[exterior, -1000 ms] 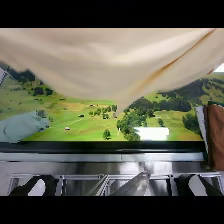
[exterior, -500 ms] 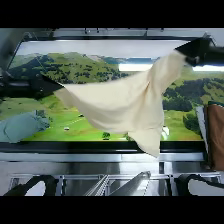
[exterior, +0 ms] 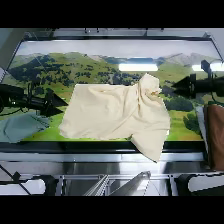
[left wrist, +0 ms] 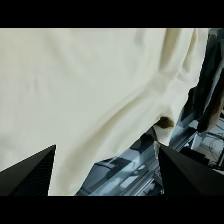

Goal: Fold the shirts.

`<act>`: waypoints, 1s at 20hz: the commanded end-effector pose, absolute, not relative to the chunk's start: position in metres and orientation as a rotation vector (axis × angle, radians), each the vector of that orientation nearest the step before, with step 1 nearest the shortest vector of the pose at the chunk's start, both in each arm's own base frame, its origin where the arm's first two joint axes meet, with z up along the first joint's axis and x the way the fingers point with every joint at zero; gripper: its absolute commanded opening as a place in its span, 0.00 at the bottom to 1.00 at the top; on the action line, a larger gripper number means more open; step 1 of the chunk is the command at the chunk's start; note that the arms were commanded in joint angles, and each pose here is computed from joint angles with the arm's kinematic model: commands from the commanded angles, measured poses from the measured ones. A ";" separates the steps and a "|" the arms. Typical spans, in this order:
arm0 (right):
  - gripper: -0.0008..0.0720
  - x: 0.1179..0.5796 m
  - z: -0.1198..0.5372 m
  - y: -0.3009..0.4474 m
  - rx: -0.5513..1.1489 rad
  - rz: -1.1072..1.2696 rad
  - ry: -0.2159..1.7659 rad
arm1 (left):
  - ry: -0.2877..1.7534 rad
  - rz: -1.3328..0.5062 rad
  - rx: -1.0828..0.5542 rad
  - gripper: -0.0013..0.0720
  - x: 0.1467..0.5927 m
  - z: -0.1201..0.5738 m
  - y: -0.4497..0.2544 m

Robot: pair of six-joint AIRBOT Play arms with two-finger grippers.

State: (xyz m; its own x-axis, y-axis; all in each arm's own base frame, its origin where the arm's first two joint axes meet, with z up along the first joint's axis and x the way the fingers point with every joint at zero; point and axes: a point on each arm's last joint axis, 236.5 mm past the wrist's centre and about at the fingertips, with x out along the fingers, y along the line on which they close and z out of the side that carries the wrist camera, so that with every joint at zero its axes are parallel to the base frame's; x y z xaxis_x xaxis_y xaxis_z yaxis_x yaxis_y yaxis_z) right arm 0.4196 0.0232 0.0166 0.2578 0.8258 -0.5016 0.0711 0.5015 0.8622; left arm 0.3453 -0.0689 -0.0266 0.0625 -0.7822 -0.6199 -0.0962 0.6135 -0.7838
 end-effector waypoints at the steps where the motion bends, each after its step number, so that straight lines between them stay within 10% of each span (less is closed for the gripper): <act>1: 0.59 0.344 -0.022 -0.004 0.917 0.475 1.416 | 1.580 -0.560 -0.771 0.98 0.312 -0.056 -0.047; 5: 0.61 0.276 -0.072 -0.019 0.870 0.163 1.430 | 1.642 -0.367 -0.583 0.98 0.302 -0.082 -0.009; 7: 0.86 0.260 -0.093 -0.019 0.860 0.051 1.377 | 1.615 -0.345 -0.552 0.98 0.307 -0.080 -0.004; 20: 0.86 0.245 -0.110 0.000 0.950 0.025 1.369 | 1.771 -0.501 -0.652 0.95 0.273 -0.128 -0.077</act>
